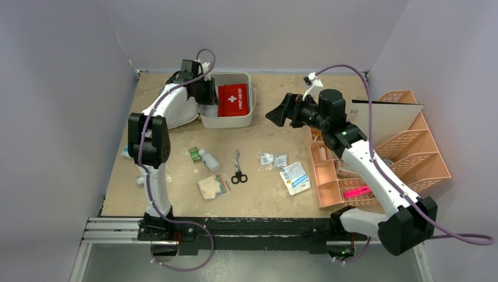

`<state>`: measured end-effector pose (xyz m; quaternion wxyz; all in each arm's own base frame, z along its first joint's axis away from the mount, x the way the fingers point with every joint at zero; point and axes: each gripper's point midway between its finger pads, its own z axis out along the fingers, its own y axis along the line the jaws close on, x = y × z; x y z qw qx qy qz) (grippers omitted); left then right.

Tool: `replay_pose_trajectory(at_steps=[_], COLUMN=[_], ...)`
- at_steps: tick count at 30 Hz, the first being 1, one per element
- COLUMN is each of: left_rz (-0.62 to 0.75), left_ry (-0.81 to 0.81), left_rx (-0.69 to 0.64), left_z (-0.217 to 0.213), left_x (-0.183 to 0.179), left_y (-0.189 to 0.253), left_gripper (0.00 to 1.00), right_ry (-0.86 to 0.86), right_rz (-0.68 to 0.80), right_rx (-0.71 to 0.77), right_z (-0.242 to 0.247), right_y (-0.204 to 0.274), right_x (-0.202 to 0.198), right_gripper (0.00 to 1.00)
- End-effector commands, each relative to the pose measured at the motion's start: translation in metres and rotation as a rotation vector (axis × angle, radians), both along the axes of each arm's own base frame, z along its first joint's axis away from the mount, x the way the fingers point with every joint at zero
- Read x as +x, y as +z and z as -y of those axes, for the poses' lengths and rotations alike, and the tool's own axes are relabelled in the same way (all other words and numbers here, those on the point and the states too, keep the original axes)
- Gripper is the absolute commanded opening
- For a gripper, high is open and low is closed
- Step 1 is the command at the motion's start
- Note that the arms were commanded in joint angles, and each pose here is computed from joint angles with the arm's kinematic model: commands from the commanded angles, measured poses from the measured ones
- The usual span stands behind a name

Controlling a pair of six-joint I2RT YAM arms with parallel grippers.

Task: Organize the medicine kit
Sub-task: Place the medicine pouch inside the medicine box.

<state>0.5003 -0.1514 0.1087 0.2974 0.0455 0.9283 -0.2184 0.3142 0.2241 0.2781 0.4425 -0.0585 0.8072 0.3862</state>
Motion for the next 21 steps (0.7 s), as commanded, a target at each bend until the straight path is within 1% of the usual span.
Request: replay_pose_trajectory(at_steps=[1, 3, 4, 6, 7, 9, 12, 17, 21], left_rz=[0.107, 0.119, 0.13, 0.177, 0.204, 0.245, 0.234, 0.181, 0.146], left_ry=[-0.031, -0.015, 0.015, 0.044, 0.045, 0.028, 0.021, 0.031, 0.019], left_rx=[0.022, 0.05, 0.103, 0.191, 0.208, 0.203, 0.186, 0.178, 0.139], left_z=[0.004, 0.002, -0.003, -0.009, -0.008, -0.001, 0.005, 0.008, 0.016], left_x=[0.021, 0.03, 0.035, 0.046, 0.05, 0.055, 0.06, 0.065, 0.064], left_y=[0.025, 0.021, 0.018, 0.021, 0.022, 0.021, 0.011, -0.011, -0.029], left_gripper=[0.23, 0.2, 0.19, 0.2, 0.22, 0.27, 0.32, 0.37, 0.39], right_ry=[-0.028, -0.036, -0.041, -0.051, -0.052, -0.05, -0.054, -0.055, -0.036], right_rz=[0.051, 0.046, 0.042, 0.029, 0.024, 0.024, 0.035, 0.027, 0.01], right_rx=[-0.007, -0.011, -0.012, -0.013, -0.016, -0.019, -0.028, -0.038, -0.047], right_z=[0.003, 0.004, 0.005, 0.005, 0.005, 0.005, 0.006, 0.007, 0.004], right_y=[0.017, 0.015, 0.014, 0.012, 0.011, 0.013, 0.017, 0.012, 0.008], right_x=[0.007, 0.008, 0.009, 0.01, 0.011, 0.012, 0.012, 0.012, 0.013], right_gripper=[0.95, 0.95, 0.95, 0.95, 0.95, 0.95, 0.95, 0.95, 0.95])
